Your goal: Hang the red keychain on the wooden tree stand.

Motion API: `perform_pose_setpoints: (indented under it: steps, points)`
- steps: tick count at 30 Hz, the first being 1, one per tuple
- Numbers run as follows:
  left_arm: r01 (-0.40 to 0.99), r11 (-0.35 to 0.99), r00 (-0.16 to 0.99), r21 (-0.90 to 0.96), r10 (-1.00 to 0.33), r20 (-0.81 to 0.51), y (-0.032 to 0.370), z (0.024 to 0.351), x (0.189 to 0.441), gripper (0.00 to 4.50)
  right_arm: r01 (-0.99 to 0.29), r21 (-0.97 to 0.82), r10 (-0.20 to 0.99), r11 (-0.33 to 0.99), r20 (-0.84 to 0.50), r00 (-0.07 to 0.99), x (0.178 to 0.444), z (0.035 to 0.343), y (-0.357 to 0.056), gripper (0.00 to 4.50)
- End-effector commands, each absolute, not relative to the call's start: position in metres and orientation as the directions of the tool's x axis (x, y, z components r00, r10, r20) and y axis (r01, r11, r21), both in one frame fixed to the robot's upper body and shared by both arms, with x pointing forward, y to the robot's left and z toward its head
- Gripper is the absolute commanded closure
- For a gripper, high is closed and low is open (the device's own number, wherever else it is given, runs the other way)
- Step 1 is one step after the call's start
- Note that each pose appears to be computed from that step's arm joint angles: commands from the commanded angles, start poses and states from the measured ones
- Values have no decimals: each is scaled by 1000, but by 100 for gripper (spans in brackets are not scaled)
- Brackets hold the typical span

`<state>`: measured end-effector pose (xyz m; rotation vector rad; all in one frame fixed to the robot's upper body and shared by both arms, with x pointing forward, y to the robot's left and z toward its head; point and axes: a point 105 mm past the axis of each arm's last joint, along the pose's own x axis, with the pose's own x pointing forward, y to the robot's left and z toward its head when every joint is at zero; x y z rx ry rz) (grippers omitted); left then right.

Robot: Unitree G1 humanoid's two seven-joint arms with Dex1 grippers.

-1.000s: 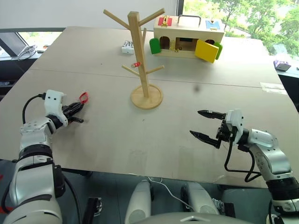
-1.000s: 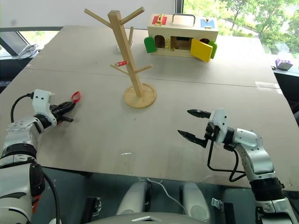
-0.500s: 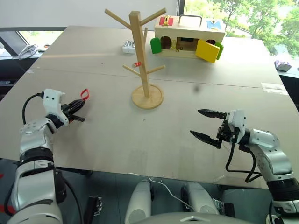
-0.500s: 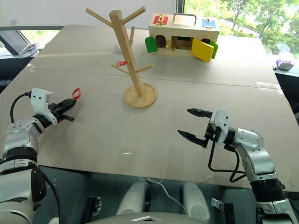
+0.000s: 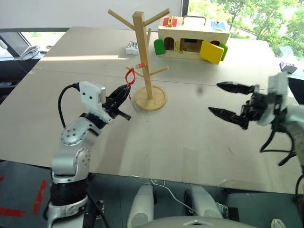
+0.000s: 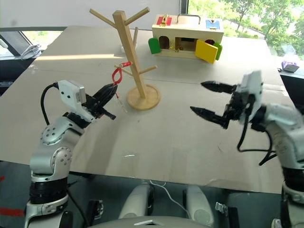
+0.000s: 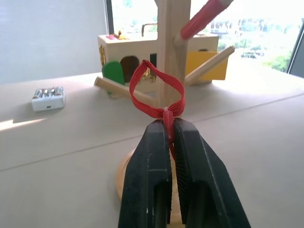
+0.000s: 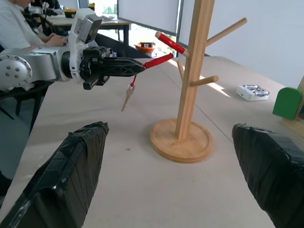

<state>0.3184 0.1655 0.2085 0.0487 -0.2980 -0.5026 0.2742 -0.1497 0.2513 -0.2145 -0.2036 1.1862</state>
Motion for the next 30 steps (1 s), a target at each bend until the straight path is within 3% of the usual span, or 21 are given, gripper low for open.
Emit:
perform_pose_setpoints:
  steps: [1, 12, 30]
  points:
    - [438, 887, 788, 146, -457, 413, 155, 239, 304, 444, -891, -300, 937, 342, 34, 349, 270, 272, -158, 0]
    - [476, 867, 722, 150, -483, 495, 142, 258, 274, 444, -871, -327, 925, 367, 32, 378, 278, 278, -164, 0]
    - [505, 847, 762, 165, -527, 377, 126, 222, 309, 444, -858, -348, 921, 378, 49, 386, 278, 280, -161, 0]
